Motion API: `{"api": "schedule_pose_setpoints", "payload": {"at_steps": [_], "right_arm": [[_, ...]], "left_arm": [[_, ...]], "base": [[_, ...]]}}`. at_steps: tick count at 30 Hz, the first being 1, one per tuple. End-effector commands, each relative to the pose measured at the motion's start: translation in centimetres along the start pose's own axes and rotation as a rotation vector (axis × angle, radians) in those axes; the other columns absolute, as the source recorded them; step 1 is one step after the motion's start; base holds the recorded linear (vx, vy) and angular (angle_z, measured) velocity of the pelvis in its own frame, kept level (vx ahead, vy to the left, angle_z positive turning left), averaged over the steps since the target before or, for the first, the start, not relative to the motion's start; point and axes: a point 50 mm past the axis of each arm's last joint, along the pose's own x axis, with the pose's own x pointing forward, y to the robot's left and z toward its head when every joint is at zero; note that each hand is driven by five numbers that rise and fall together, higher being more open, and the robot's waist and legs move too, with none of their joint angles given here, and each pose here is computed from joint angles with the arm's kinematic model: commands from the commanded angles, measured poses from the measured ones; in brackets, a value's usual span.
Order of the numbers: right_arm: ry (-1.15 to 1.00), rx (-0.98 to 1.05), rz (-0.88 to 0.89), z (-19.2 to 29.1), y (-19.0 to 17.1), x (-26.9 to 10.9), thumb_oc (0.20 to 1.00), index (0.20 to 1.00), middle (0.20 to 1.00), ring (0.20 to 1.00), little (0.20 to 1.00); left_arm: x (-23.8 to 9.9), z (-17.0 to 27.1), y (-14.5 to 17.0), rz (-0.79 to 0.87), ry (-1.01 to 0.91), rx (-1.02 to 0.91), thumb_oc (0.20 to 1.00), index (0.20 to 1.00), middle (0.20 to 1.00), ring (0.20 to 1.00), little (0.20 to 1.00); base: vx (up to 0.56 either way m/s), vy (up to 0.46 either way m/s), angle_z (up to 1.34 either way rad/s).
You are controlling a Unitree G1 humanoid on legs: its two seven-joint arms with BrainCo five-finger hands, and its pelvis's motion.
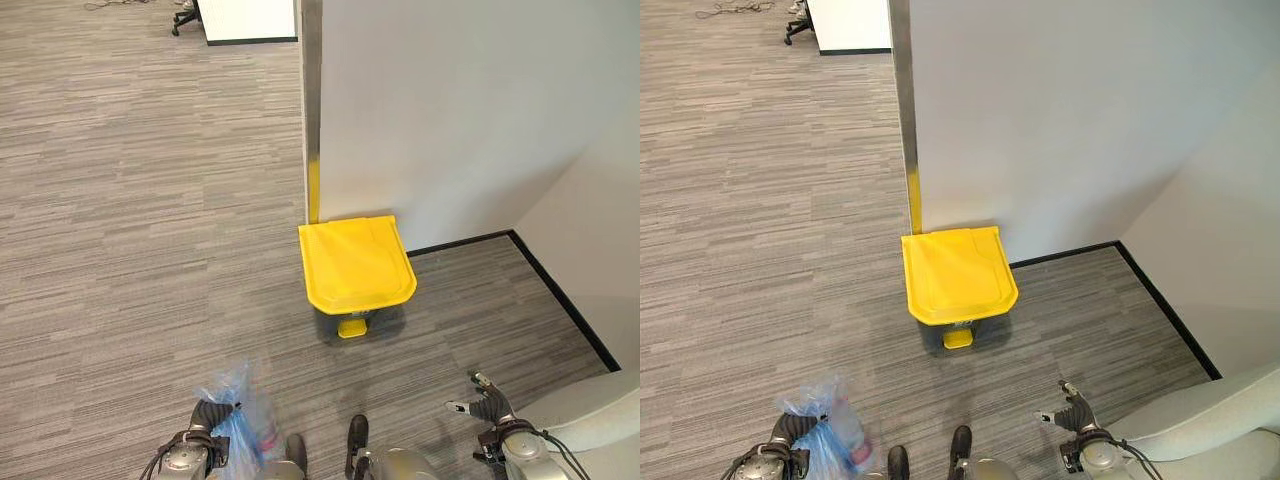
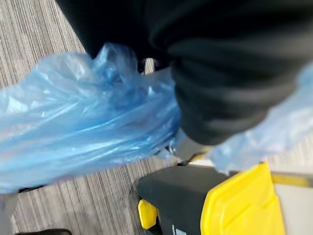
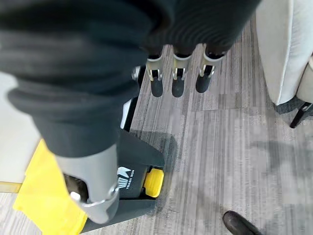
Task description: Gather garbage on tea table into small bin, then transfer packed bag to large trash can.
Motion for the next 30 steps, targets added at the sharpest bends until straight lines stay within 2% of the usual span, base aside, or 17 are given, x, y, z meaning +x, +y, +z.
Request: {"api": "schedule_pose_setpoints", "payload": {"at_steps": [1,11,21,24,30], "right_arm": [[-0.064,-0.022,0.014,1.8,0.5,0.6,1.0,1.0,1.0,1.0,1.0],[-0.097,0.002,-0.008,2.9,0.0,0.9,1.0,1.0,1.0,1.0,1.0],[-0.06,0.056,-0.074,1.8,-1.8,0.6,1.0,1.0,1.0,1.0,1.0],[-0.035,0.116,-0.129,0.8,-2.9,0.2,1.0,1.0,1.0,1.0,1.0],[-0.081,0.127,-0.161,2.2,-3.9,0.8,1.0,1.0,1.0,1.0,1.0]], "left_arm": [[0.0,2.3,2.6,0.074,-0.119,0.035,0.2,0.2,0.2,0.2,0.2],[0.0,3.2,4.0,0.129,-0.147,-0.001,0.2,0.2,0.2,0.2,0.2],[0.5,4.3,3.3,0.121,-0.182,-0.031,0.2,0.2,0.2,0.2,0.2],[0.9,5.3,2.5,0.088,-0.209,-0.032,0.2,0.2,0.2,0.2,0.2],[1.3,5.6,1.6,0.071,-0.213,-0.04,0.2,0.2,0.2,0.2,0.2]], "base": [[0.05,0.038,-0.03],[0.08,0.085,-0.09],[0.35,-0.033,0.37],[0.56,-0.25,1.24],[0.1,-0.069,0.3]]}}
